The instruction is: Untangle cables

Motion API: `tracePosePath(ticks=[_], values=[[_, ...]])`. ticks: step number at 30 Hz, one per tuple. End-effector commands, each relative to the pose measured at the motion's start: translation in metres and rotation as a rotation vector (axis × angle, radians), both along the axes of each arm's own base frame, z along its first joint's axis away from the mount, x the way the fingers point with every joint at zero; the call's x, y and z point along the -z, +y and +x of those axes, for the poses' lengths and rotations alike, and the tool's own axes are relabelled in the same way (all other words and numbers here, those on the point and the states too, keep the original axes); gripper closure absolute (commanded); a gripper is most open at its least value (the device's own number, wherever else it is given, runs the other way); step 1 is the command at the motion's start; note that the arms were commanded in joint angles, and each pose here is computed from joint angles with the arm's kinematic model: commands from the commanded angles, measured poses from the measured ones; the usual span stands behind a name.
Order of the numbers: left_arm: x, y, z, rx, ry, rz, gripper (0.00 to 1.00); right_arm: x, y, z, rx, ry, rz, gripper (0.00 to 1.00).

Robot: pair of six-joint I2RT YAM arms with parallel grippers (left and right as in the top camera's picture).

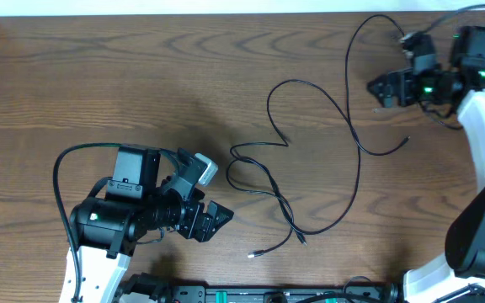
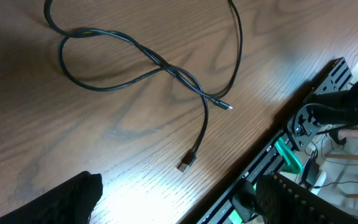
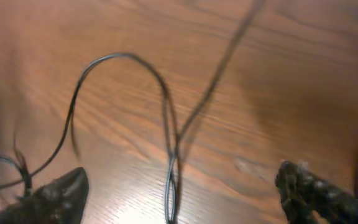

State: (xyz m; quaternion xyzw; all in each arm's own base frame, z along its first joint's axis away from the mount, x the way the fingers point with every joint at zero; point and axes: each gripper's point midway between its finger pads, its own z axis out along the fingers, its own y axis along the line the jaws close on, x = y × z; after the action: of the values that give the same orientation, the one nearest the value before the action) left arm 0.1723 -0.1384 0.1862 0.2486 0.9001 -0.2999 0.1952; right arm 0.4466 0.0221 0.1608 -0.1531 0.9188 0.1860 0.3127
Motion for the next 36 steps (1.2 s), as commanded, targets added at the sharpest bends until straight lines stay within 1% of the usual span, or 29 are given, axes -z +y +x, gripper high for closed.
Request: tracePosePath(ticks=[1,4,6,9,11,12,14,16,19,26,29,32,36], values=[[-0.002,-0.001,0.0,0.008,-0.005,-0.01,0.15,0.005,0.032,-0.006,-0.091,0.007,-0.035,0.16],[-0.002,-0.001,-0.001,0.008,-0.004,-0.01,0.15,0.021,0.051,-0.013,-0.126,0.031,-0.092,0.16],[-0.002,-0.001,-0.001,0.008,0.0,-0.009,0.15,0.035,0.054,-0.016,-0.12,0.046,-0.168,0.19],[-0.001,-0.001,-0.003,0.008,0.006,-0.008,0.15,0.055,0.053,-0.019,-0.106,0.053,-0.251,0.2],[0.0,0.0,-0.004,0.008,0.013,-0.006,0.15,0.066,0.046,-0.018,-0.046,0.06,-0.284,0.21],[0.0,0.0,-0.004,0.008,0.014,-0.006,0.15,0.072,0.04,-0.016,0.022,0.066,-0.29,0.21],[0.0,0.0,-0.005,0.008,0.017,-0.005,0.15,0.079,0.032,-0.013,0.132,0.073,-0.274,0.25],[0.0,0.0,-0.005,0.008,0.017,-0.005,0.15,0.085,0.032,-0.012,0.174,0.069,-0.239,0.28],[0.0,0.0,-0.005,0.008,0.017,-0.005,0.15,0.09,0.033,-0.01,0.211,0.057,-0.209,0.36],[0.0,0.0,-0.005,0.009,0.017,-0.006,0.15,0.102,0.04,-0.012,0.214,0.036,-0.193,0.47],[0.0,0.0,-0.005,0.008,0.018,-0.006,0.15,0.11,0.037,-0.014,0.259,0.032,-0.177,0.5],[0.0,0.0,-0.005,0.009,0.017,-0.006,0.15,0.118,0.036,-0.015,0.26,0.025,-0.175,0.52],[0.0,0.0,-0.005,0.009,0.017,-0.006,0.15,0.127,0.036,-0.014,0.26,0.027,-0.176,0.56]])
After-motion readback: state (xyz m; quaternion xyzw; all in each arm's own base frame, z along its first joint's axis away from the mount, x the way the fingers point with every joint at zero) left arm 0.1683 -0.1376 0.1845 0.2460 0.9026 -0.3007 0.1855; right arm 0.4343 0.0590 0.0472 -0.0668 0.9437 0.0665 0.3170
